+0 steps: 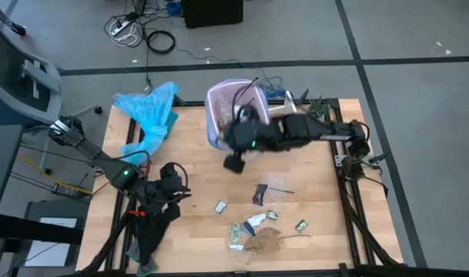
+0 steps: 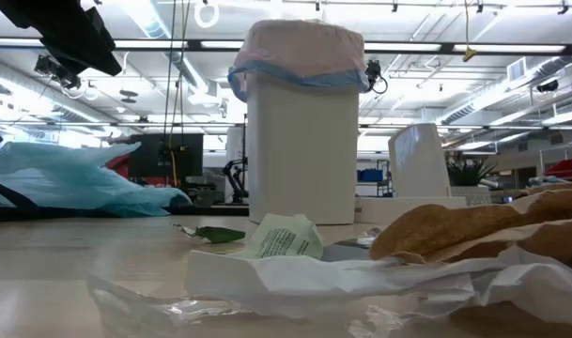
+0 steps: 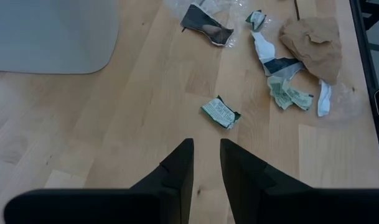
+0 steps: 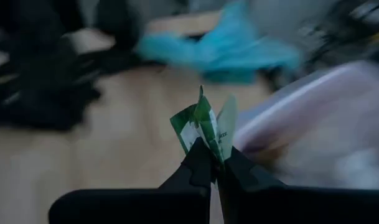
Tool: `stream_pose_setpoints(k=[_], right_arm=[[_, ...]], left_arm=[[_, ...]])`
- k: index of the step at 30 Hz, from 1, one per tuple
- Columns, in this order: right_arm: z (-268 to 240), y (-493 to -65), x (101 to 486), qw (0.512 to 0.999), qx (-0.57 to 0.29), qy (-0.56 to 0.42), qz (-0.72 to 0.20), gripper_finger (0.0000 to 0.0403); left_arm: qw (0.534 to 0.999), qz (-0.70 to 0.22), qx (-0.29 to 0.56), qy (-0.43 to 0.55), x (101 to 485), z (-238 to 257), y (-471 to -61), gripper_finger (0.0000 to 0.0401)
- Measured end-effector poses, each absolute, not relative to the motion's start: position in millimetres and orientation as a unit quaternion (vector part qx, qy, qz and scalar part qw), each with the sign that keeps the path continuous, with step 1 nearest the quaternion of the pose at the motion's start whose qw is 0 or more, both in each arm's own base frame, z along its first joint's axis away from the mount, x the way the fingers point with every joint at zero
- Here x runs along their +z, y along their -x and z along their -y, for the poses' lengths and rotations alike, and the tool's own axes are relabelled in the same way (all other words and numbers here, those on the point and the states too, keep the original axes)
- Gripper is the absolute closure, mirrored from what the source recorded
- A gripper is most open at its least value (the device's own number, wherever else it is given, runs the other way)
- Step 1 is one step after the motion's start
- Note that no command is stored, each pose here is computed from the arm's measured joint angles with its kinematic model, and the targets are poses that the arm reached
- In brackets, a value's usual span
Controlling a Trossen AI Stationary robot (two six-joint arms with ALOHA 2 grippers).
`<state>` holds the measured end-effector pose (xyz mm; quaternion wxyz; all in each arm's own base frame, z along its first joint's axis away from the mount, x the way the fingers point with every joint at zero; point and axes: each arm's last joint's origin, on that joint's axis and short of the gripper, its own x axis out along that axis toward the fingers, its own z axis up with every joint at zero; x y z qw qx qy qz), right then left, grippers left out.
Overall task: Place trash/remove bag and relplace
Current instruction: Put the green plastic material and light green plastic material into the trash bin, then put the left green plastic material into the white trash bin
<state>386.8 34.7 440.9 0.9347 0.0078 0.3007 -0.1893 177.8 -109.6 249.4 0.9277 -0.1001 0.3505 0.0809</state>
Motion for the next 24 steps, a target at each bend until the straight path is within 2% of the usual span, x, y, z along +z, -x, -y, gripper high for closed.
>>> stream_pose_setpoints(k=[6,13,19,22,24], right_arm=[[14.8,-380.1,449.6,0.910,-0.285,0.018,-0.301,0.0376],[53.7,-367.6,438.6,0.876,-0.314,-0.026,-0.365,0.0280],[51.9,-337.9,447.1,0.858,-0.311,-0.080,-0.401,0.0213],[42.6,-315.5,449.9,0.835,-0.298,-0.130,-0.444,0.0203],[32.5,-308.1,455.4,0.841,-0.279,-0.166,-0.433,0.0203]], left_arm=[[0.926,-0.356,0.074,0.107,249.1,110.3,-177.7,0.0313],[0.923,-0.358,0.072,0.119,249.0,110.6,-177.6,0.0313],[0.924,-0.355,0.071,0.122,249.6,111.0,-178.1,0.0313],[0.927,-0.348,0.065,0.120,250.8,111.9,-179.3,0.0313],[0.931,-0.345,0.057,0.107,251.6,112.3,-180.0,0.0313]])
